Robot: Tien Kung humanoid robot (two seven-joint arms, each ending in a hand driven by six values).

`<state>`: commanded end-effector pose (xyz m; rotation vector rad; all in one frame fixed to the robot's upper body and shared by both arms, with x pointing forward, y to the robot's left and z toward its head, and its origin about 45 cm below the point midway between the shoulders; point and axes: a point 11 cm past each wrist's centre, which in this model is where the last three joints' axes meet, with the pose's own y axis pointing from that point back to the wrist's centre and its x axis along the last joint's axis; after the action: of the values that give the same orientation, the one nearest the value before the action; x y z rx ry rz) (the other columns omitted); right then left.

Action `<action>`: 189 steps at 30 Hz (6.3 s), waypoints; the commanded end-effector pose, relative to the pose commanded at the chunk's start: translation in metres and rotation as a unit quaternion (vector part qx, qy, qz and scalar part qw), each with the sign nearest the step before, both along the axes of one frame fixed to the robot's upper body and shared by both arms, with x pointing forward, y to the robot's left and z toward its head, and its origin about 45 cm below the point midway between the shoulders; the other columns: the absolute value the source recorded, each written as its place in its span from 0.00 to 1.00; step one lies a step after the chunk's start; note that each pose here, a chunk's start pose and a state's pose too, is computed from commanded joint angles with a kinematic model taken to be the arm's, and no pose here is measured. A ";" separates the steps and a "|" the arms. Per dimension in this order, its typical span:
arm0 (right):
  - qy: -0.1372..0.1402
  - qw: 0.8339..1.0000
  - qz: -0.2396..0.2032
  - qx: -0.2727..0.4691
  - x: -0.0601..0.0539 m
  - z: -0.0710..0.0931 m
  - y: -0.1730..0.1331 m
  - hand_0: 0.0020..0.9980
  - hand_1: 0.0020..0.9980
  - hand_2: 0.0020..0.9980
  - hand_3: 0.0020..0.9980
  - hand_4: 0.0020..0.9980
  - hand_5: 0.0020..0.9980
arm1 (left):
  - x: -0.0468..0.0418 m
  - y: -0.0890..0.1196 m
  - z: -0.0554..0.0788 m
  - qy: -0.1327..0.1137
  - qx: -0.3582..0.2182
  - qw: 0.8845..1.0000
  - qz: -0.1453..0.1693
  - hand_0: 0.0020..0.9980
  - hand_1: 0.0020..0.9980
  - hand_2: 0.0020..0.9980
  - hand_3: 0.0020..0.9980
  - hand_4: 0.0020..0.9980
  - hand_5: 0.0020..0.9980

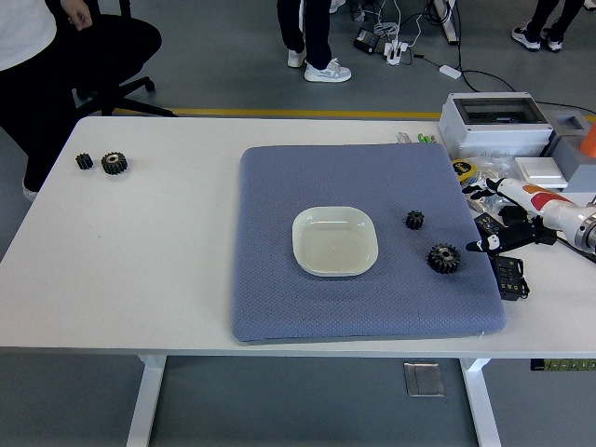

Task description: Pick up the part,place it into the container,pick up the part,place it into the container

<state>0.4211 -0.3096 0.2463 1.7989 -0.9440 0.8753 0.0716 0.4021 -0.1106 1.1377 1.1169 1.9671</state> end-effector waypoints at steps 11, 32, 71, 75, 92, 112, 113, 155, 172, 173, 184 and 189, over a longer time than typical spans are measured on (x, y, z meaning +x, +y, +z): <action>0.029 0.998 0.035 -0.040 0.004 -0.020 0.023 0.80 0.81 0.85 0.89 1.00 0.32 | -0.0046 0.000 -0.001 0.006 0.000 1.000 -0.001 0.65 0.63 0.71 0.58 0.69 0.60; 0.019 0.998 0.027 -0.057 0.022 -0.047 0.019 0.76 0.75 0.79 0.79 1.00 0.30 | -0.0002 -0.001 0.000 0.003 -0.001 1.000 -0.005 0.65 0.63 0.71 0.58 0.70 0.61; 0.021 0.997 0.018 -0.078 0.022 -0.075 0.019 0.44 0.57 0.62 0.57 0.86 0.27 | 0.0012 -0.001 0.000 0.003 -0.001 1.000 -0.006 0.65 0.62 0.71 0.58 0.70 0.61; 0.017 0.997 0.018 -0.077 0.022 -0.074 0.019 0.31 0.48 0.55 0.54 0.79 0.23 | 0.0010 -0.001 0.000 0.004 -0.001 1.000 -0.006 0.65 0.62 0.71 0.58 0.70 0.61; -0.017 0.998 0.018 -0.050 0.025 -0.056 0.022 0.16 0.39 0.53 0.51 0.74 0.23 | -0.0025 0.000 0.000 0.008 0.000 1.000 -0.008 0.65 0.62 0.71 0.58 0.70 0.61; -0.059 0.989 0.136 -0.009 0.021 -0.025 0.137 0.16 0.39 0.53 0.51 0.70 0.22 | -0.0122 0.000 -0.002 0.017 0.000 1.000 -0.008 0.65 0.62 0.71 0.58 0.70 0.61; -0.059 0.988 0.141 -0.008 0.021 -0.024 0.142 0.16 0.39 0.53 0.51 0.70 0.22 | -0.0118 0.000 -0.002 0.016 0.001 1.000 -0.008 0.65 0.62 0.71 0.58 0.70 0.61; -0.099 0.987 0.099 -0.076 0.064 0.006 0.124 0.33 0.55 0.83 0.90 1.00 0.39 | -0.0010 0.002 0.001 0.006 0.004 1.000 -0.007 0.65 0.61 0.71 0.58 0.70 0.61; -0.084 0.992 0.049 -0.080 0.070 -0.034 0.087 0.52 0.65 0.76 0.71 1.00 0.35 | -0.0016 -0.001 0.000 0.008 0.002 1.000 -0.007 0.65 0.61 0.71 0.58 0.70 0.61; -0.084 0.992 0.048 -0.080 0.071 -0.035 0.087 0.52 0.65 0.76 0.71 1.00 0.35 | -0.0013 -0.001 0.000 0.008 0.002 1.000 -0.007 0.65 0.61 0.71 0.58 0.70 0.61; -0.092 0.991 0.027 -0.088 0.073 -0.048 0.076 0.48 0.62 0.72 0.62 0.96 0.32 | 0.0018 -0.001 0.000 0.007 0.001 1.000 -0.012 0.65 0.62 0.72 0.58 0.70 0.61; -0.089 0.992 0.010 -0.094 0.073 -0.055 0.067 0.45 0.61 0.71 0.60 0.93 0.31 | 0.0017 -0.001 0.000 0.007 0.001 1.000 -0.013 0.65 0.62 0.72 0.58 0.70 0.61</action>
<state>0.4936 -0.2427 0.1912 1.5912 -0.9245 1.1145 0.0733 0.4009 -0.1106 1.1634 1.1021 1.9444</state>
